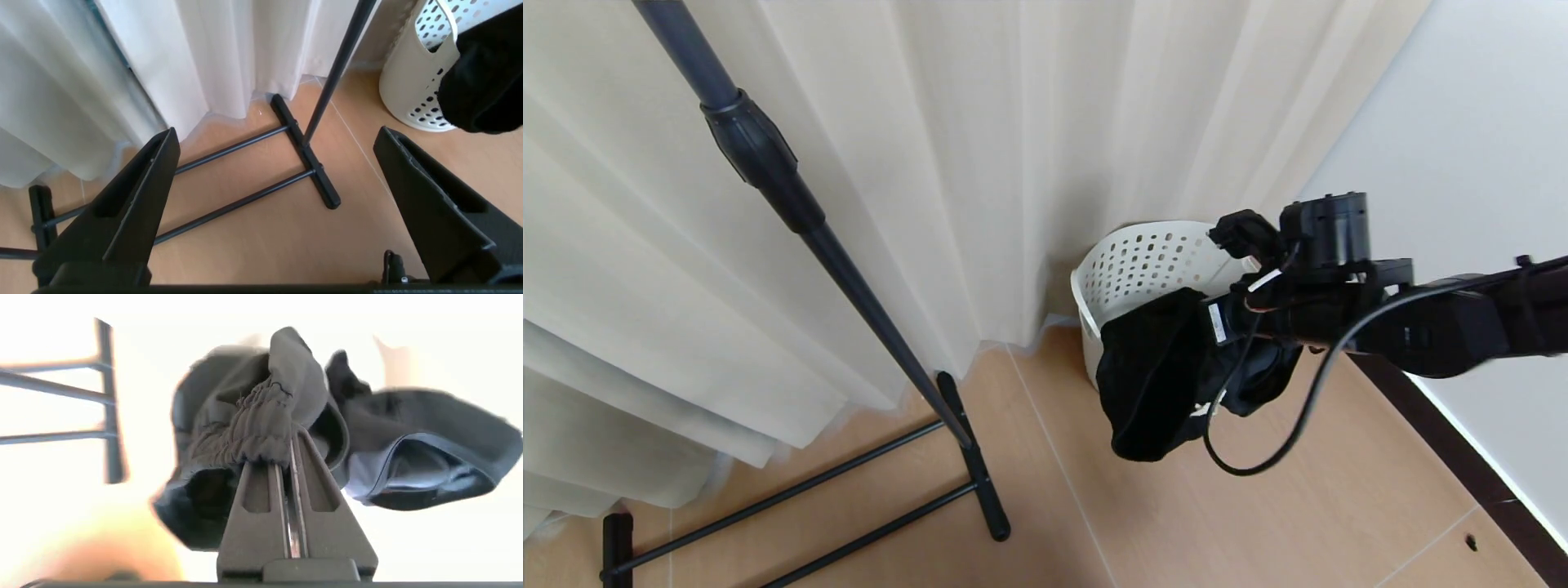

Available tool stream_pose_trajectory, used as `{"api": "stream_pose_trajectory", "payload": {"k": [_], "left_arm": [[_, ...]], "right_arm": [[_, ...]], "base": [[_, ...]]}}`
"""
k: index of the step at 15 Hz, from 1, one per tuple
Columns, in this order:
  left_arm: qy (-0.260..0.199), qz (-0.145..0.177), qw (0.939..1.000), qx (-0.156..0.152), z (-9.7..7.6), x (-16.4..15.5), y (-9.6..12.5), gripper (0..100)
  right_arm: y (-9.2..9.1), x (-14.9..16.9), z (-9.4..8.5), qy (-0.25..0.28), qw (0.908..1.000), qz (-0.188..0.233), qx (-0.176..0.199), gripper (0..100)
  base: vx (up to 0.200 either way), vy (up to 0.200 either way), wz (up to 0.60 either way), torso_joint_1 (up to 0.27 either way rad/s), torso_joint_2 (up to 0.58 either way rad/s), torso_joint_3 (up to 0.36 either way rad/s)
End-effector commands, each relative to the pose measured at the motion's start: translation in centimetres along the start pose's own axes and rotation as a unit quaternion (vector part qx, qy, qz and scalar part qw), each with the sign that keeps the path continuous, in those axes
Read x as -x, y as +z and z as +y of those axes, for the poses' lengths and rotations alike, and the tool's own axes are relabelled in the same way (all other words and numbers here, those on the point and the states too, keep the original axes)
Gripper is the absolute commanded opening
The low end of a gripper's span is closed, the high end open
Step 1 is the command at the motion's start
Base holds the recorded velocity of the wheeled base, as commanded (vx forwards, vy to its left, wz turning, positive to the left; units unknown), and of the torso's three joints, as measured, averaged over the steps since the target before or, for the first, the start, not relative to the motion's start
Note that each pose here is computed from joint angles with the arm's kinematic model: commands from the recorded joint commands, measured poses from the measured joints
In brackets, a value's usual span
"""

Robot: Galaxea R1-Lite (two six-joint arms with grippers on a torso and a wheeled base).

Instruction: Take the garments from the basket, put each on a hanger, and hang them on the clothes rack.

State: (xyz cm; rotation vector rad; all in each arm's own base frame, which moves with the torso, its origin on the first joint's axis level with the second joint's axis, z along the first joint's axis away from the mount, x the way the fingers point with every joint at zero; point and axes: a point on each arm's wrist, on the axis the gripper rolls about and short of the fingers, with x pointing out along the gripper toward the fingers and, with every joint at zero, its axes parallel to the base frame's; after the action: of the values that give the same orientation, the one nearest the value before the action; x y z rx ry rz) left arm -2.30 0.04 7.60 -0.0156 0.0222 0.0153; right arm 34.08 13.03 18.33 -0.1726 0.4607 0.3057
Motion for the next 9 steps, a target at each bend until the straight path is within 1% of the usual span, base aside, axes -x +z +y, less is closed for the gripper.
{"api": "stream_pose_trajectory", "payload": {"k": [1,2,4,5,6,7,9], "left_arm": [[-0.001,0.0,1.0,-0.001,0.0,0.0,0.0,100],[-0.001,0.0,1.0,-0.002,0.0,0.0,0.0,100],[-0.001,0.0,1.0,-0.002,0.0,0.0,0.0,100],[-0.001,0.0,1.0,-0.001,0.0,0.0,0.0,100],[-0.001,0.0,1.0,-0.001,0.0,0.0,0.0,100],[-0.001,0.0,1.0,-0.001,0.0,0.0,0.0,100],[-0.001,0.0,1.0,-0.001,0.0,0.0,0.0,100]], "right_arm": [[1.8,9.7,2.6,0.049,0.9948,-0.089,0.003,0],[1.7,11.7,3.1,0.061,0.9928,-0.104,-0.002,0],[0.3,13.9,3.9,0.077,0.9915,-0.105,0.001,0],[-0.7,15.5,4.0,0.089,0.9902,-0.108,0.005,0],[-1.4,16.0,3.9,0.091,0.9903,-0.105,0.006,0],[-1.5,16.1,3.9,0.091,0.9901,-0.107,0.007,0],[-1.2,16.0,3.7,0.087,0.9888,-0.121,0.002,0]], "base": [[0.0,0.0,0.0,0.0,0.0,0.0],[0.0,0.0,0.0,0.0,0.0,0.0],[0.0,0.0,0.0,0.0,0.0,0.0],[0.0,0.0,0.0,0.0,0.0,0.0],[0.0,0.0,0.0,0.0,0.0,0.0],[0.0,0.0,0.0,0.0,0.0,0.0],[0.0,0.0,0.0,0.0,0.0,0.122]]}}
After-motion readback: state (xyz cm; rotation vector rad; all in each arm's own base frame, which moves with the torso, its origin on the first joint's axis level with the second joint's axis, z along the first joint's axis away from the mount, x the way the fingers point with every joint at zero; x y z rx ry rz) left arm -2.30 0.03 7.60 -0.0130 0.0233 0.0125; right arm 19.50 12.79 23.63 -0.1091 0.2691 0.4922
